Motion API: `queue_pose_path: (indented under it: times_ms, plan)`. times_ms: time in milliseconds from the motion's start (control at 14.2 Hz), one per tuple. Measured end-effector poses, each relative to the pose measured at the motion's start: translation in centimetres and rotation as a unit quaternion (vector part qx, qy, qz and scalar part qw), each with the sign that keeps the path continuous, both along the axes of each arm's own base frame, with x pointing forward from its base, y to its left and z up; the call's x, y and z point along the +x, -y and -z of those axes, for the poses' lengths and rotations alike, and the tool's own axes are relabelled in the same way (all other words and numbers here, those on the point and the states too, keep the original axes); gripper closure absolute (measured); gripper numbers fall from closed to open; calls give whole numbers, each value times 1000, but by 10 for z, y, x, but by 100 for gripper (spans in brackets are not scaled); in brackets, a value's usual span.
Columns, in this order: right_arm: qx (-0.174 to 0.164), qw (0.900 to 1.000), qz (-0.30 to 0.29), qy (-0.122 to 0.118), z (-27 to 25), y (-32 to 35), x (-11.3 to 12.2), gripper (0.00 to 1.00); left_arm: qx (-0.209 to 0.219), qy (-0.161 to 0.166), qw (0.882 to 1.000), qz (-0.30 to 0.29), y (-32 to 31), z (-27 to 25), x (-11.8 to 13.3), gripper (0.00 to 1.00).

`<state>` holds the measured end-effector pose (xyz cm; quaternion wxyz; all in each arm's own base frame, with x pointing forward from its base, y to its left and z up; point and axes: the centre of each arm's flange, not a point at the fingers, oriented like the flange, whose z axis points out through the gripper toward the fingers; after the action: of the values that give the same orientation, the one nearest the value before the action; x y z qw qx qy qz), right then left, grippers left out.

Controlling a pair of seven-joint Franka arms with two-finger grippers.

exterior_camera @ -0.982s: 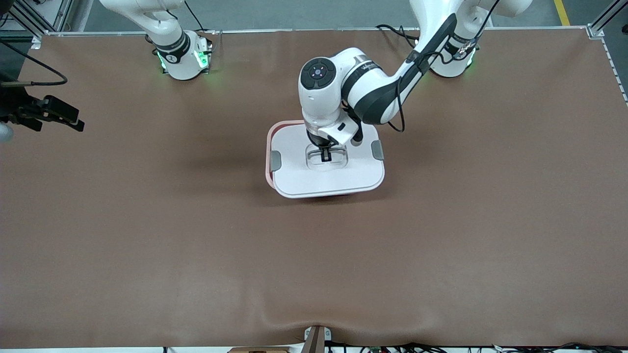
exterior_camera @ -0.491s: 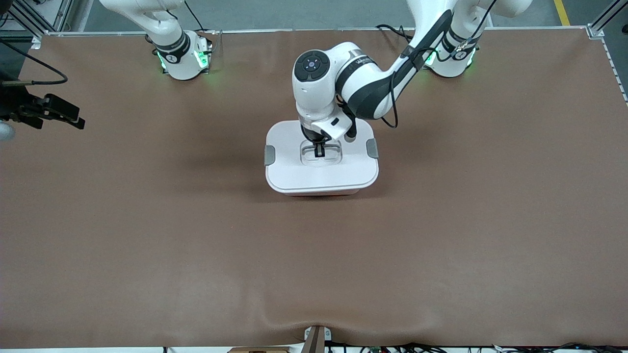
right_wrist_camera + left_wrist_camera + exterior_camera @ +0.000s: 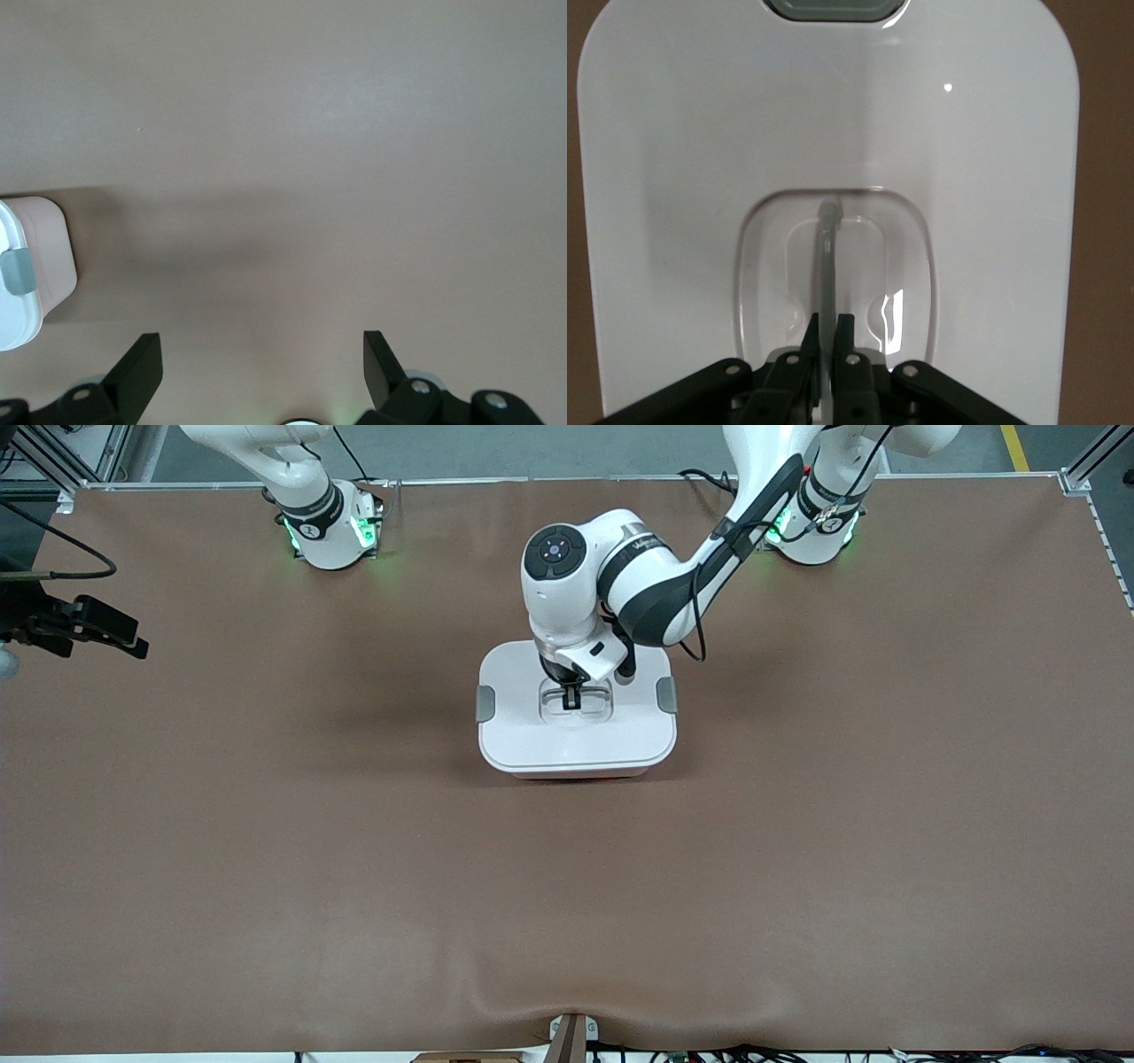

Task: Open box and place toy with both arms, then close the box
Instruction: 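Lower the lid onto the box and press it down with the left gripper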

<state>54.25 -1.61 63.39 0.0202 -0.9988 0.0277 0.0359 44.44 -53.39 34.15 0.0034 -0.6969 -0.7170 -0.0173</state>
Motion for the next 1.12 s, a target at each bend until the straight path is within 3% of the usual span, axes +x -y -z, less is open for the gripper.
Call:
queue_pose_path:
  times_ms: [982, 1123]
  plan:
    - [0, 1000, 20, 6, -9, 20, -2, 0, 14, 11, 1000, 20, 5, 4, -8, 93]
    - [0, 1000, 20, 2, -9, 20, -3, 0, 14, 11, 1000, 19, 4, 4, -7, 80]
